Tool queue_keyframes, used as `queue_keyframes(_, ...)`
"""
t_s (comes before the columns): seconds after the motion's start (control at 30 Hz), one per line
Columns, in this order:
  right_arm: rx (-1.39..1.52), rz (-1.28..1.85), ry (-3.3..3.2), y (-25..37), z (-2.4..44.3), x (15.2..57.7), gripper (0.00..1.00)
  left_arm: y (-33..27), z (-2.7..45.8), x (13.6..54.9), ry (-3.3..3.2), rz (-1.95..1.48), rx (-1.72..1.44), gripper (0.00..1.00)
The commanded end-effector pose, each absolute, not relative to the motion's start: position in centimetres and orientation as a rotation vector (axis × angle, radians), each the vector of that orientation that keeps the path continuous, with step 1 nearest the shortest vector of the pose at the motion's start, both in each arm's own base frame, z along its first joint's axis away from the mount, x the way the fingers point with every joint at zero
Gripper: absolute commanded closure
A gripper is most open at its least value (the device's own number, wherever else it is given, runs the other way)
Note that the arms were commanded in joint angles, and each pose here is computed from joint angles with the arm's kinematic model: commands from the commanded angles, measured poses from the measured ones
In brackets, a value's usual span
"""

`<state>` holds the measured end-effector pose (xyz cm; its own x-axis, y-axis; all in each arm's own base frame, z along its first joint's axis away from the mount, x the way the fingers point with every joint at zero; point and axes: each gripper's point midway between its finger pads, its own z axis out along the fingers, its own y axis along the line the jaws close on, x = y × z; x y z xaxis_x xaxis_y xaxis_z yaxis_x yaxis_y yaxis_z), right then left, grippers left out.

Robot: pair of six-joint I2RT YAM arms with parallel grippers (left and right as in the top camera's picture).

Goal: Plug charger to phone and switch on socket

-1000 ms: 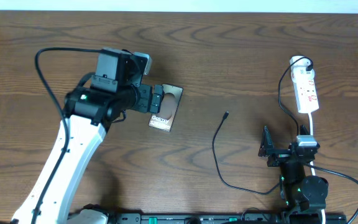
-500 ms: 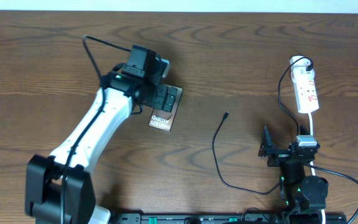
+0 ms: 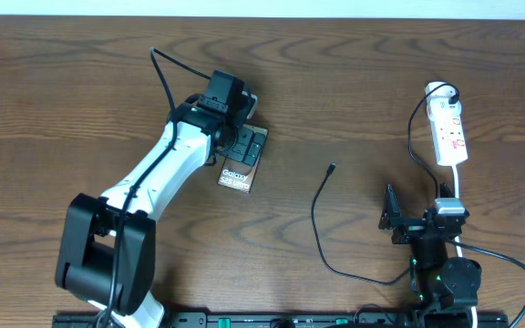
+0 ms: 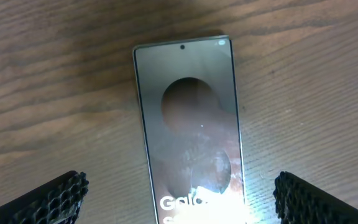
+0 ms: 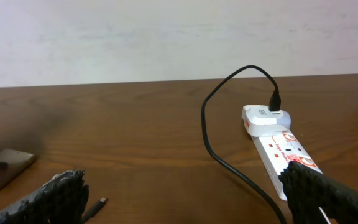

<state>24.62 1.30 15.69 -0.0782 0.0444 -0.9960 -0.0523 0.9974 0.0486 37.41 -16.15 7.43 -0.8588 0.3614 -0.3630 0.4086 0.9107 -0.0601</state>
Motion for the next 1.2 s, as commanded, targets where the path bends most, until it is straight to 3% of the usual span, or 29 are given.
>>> queue_keyframes(0.0,-0.029,0.09,1.647,1.8,15.6,24.6,0.01,-16.3,6.9,37.8,2.726,-0.166,0.598,0.02)
queue_keyframes(1.17,-0.03,0.09,1.647,1.8,15.6,24.6,0.01,-18.2,-2.1,36.1,2.885,-0.137,0.706,0.02)
